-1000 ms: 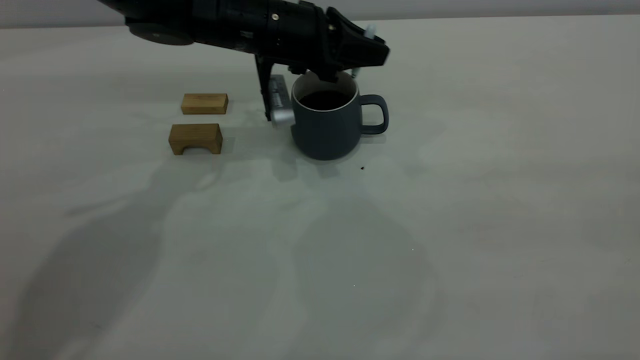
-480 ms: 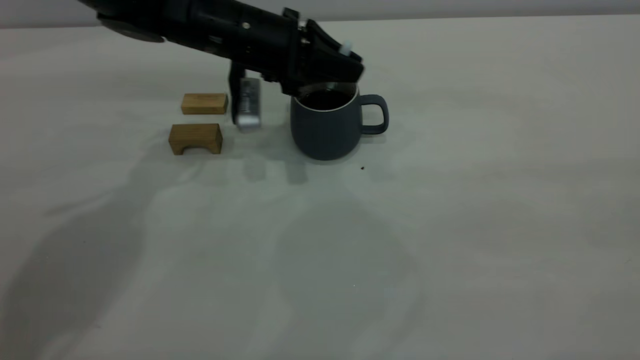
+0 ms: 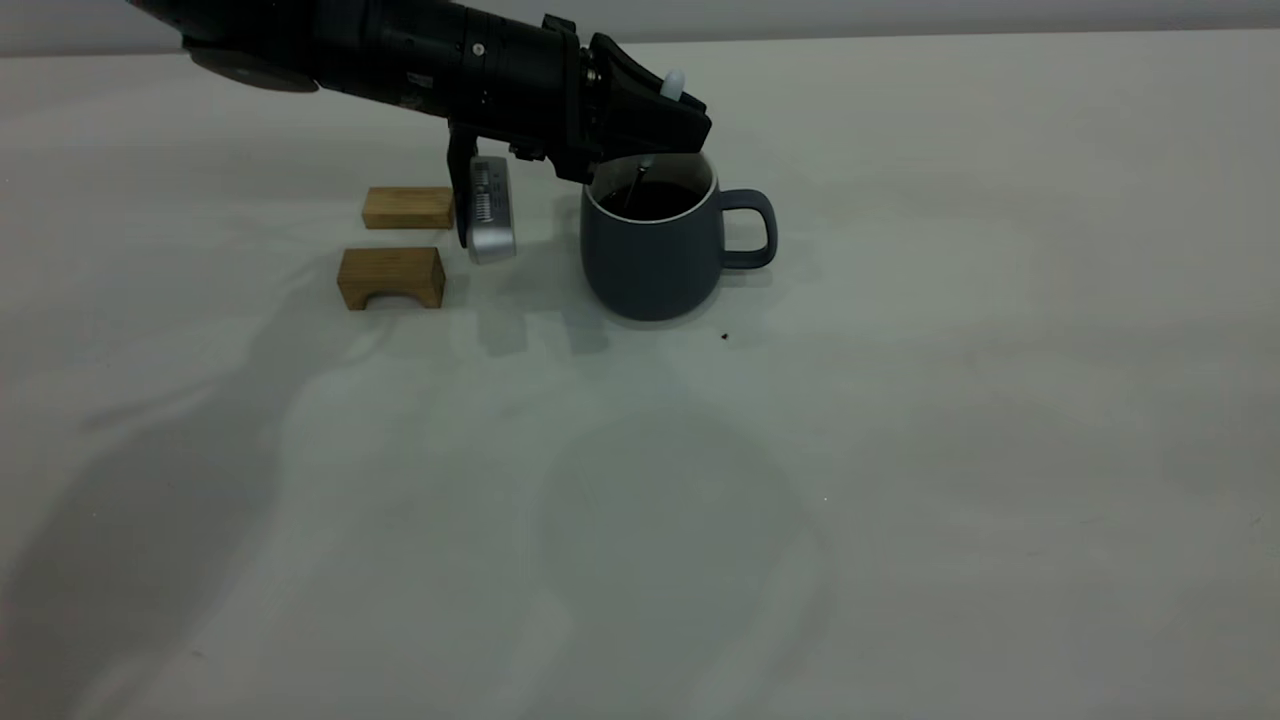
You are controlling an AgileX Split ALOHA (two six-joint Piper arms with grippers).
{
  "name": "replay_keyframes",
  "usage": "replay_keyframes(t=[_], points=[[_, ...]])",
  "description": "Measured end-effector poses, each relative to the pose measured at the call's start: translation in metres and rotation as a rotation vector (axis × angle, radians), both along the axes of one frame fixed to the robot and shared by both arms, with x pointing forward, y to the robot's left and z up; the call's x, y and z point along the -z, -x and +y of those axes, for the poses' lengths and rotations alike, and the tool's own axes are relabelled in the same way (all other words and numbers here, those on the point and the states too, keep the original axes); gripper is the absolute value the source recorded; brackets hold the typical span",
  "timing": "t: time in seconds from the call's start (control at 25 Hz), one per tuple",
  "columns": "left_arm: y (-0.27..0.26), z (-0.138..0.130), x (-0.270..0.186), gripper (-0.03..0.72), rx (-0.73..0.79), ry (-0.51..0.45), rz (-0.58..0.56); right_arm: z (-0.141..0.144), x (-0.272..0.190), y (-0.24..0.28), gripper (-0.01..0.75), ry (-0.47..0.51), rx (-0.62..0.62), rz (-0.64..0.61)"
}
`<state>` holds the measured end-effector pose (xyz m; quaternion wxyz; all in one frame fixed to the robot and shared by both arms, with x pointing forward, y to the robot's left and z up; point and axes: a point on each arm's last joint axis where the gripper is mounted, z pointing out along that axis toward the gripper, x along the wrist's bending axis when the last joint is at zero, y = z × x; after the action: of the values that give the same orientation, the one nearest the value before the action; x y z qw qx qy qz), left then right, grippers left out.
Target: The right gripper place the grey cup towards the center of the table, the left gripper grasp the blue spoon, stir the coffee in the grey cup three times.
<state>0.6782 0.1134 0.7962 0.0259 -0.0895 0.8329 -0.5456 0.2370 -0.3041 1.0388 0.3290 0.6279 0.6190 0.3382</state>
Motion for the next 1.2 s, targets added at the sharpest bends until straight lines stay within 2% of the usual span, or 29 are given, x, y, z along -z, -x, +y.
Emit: replay_keyframes(t=[0.2, 0.44, 0.6, 0.68, 0.76, 0.92, 1.08, 1.2], points=[[0.003, -0.001, 0.001, 0.145, 0.024, 0.023, 0.011, 0.000, 0.000, 0.000, 0.527, 0.000, 0.000, 0.000], [0.010, -0.002, -0.002, 0.332, 0.104, 0.082, 0.021, 0.000, 0.000, 0.000, 0.527, 0.000, 0.000, 0.000], [0.018, -0.004, -0.008, 0.400, 0.227, 0.140, -0.034, 0.000, 0.000, 0.000, 0.527, 0.000, 0.000, 0.000], [0.023, -0.003, -0.012, 0.409, 0.322, 0.112, -0.109, 0.000, 0.000, 0.000, 0.527, 0.000, 0.000, 0.000], [0.028, 0.000, -0.021, 0.409, 0.456, 0.046, -0.224, 0.000, 0.000, 0.000, 0.527, 0.000, 0.000, 0.000], [0.039, 0.018, -0.047, 0.407, 0.837, -0.174, -0.446, 0.000, 0.000, 0.000, 0.527, 0.000, 0.000, 0.000], [0.043, 0.047, -0.085, 0.397, 1.182, -0.466, -0.584, 0.000, 0.000, 0.000, 0.527, 0.000, 0.000, 0.000], [0.042, 0.069, -0.127, 0.395, 1.342, -0.700, -0.658, 0.000, 0.000, 0.000, 0.527, 0.000, 0.000, 0.000]])
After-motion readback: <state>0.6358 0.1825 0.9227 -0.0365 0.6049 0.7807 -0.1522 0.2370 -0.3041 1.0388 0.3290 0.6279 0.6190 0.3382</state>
